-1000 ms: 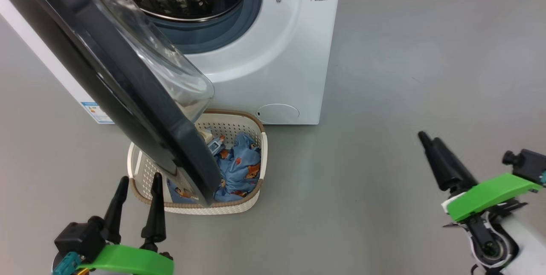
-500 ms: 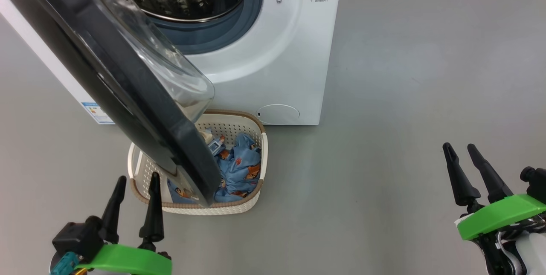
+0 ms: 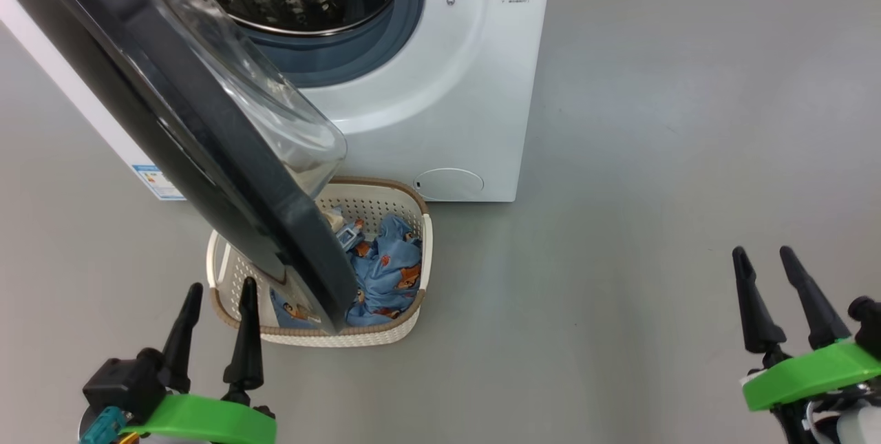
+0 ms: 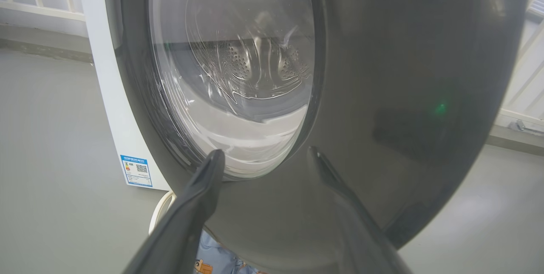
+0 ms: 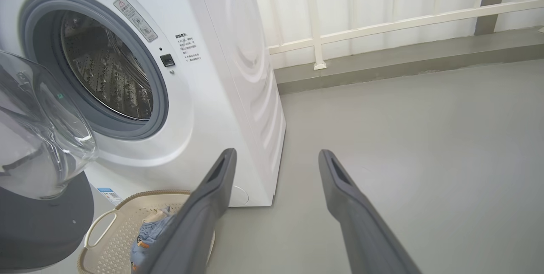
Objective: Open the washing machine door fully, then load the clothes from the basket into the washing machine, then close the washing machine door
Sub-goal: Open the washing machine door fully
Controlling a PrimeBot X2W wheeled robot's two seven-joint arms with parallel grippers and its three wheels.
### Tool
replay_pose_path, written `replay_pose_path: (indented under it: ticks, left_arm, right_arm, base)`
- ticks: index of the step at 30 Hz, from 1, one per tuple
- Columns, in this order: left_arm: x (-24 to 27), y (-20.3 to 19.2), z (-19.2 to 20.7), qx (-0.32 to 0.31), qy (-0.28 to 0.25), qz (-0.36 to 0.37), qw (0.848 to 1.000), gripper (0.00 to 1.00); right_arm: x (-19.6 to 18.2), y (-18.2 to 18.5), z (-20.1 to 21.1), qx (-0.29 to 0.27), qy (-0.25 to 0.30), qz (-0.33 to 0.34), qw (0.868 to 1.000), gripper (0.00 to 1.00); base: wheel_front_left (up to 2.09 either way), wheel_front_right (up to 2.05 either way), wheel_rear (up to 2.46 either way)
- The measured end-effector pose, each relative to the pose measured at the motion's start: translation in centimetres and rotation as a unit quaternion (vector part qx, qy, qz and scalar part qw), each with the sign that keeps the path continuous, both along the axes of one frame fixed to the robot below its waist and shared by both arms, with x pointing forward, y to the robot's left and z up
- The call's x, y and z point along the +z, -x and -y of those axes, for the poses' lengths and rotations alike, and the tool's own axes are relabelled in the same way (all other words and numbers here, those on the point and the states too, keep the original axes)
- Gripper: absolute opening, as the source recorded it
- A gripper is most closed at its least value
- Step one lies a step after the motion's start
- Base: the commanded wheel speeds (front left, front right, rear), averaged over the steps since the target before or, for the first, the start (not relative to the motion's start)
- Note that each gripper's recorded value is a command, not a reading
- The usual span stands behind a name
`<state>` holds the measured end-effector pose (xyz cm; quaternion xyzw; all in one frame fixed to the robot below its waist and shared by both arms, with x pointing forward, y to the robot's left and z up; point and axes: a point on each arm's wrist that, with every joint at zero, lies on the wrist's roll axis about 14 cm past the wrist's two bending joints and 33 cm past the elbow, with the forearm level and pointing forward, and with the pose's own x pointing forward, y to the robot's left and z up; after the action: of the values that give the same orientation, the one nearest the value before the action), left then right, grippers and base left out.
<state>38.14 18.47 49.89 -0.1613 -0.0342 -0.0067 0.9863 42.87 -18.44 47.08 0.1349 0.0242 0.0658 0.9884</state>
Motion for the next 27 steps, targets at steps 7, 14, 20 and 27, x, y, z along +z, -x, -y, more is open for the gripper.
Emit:
replay_pose_path:
  ticks: [7,14,20,27]
  left_arm:
    - [-0.1,0.0,-0.1,0.001,0.0,-0.001,1.0,1.0]
    - [-0.2,-0.2,-0.1,0.001,-0.001,-0.003,1.0,1.0]
    - [-0.1,-0.3,-0.9,0.012,-0.001,0.0,1.0,0.0]
    - [3.7,-0.7,-4.5,0.066,-0.009,0.058,0.996,0.0]
  right_arm:
    - [-1.2,0.9,-0.1,-0.012,-0.004,-0.016,1.0,1.0]
    - [-1.9,1.3,-0.3,-0.012,0.002,-0.024,1.0,1.0]
    - [-1.8,1.2,-0.1,-0.017,0.001,-0.023,1.0,1.0]
    - [-1.7,1.1,-0.2,-0.017,0.003,-0.02,1.0,1.0]
  base:
    - [0.0,0.0,0.0]
    - [0.0,0.0,0.0]
    - [0.0,0.0,0.0]
    - [0.0,0.0,0.0]
